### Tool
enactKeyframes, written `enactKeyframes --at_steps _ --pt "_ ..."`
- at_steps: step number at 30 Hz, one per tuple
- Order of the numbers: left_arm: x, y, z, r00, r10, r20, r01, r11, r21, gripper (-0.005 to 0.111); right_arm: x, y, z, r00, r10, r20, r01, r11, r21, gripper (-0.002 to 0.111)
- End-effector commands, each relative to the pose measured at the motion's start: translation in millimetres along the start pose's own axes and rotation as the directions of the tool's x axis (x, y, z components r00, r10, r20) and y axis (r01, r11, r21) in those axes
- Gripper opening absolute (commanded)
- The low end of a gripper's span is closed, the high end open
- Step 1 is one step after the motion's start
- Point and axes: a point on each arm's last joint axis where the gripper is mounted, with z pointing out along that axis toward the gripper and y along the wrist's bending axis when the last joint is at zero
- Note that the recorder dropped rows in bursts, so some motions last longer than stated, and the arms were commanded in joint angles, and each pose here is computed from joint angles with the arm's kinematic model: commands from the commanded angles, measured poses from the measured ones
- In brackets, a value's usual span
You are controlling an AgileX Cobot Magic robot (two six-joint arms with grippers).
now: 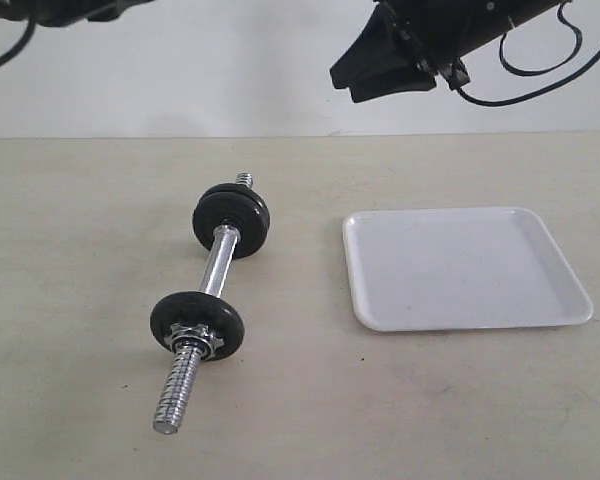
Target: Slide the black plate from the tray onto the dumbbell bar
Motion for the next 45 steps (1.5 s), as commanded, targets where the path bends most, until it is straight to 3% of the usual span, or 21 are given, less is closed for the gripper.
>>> enactKeyframes --at_steps 1,3,7,11,13,17,22,27,36,45 --pt "-19 -3.0 -31 0.995 0.071 0.07 -0.072 0.997 0.006 0.01 -4 27 -21 0.993 -0.11 0.052 0.11 0.994 -0.009 0.001" --pt "-26 -4.0 -42 0.992 0.076 0.104 -0.077 0.997 0.005 0.004 -5 39 -30 0.987 -0.145 0.071 0.146 0.989 -0.004 0.001" --pt "-35 -6.1 -62 0.984 0.097 0.149 -0.099 0.995 0.006 0.004 -4 62 -47 0.974 -0.201 0.108 0.202 0.979 0.006 0.001" --pt "-34 -11.7 -84 0.987 0.129 0.093 -0.134 0.99 0.052 0.004 3 108 -83 0.936 -0.302 0.179 0.3 0.953 0.037 0.001" --pt "-33 -13.7 -96 0.987 0.133 0.086 -0.139 0.988 0.067 0.004 9 132 -102 0.909 -0.36 0.209 0.354 0.933 0.065 0.001" --pt "-44 -17.0 -135 0.974 0.142 0.179 -0.155 0.986 0.061 0.004 35 182 -145 0.83 -0.506 0.235 0.47 0.861 0.193 0.001" --pt "-46 -20.5 -172 0.96 0.181 0.214 -0.198 0.978 0.062 0.004 67 223 -182 0.758 -0.603 0.248 0.524 0.79 0.319 0.001" --pt "-34 -20.2 -194 0.966 0.202 0.163 -0.213 0.976 0.053 0.004 93 247 -207 0.709 -0.662 0.242 0.534 0.729 0.429 0.001" --pt "-10 -19.4 -244 0.962 0.191 0.197 -0.199 0.98 0.019 0.004 156 297 -249 0.55 -0.798 0.247 0.577 0.577 0.578 0.001" --pt "38 -18.8 -274 0.962 0.157 0.225 -0.166 0.986 0.019 0.004 215 332 -274 0.413 -0.872 0.263 0.583 0.475 0.66 0.001"
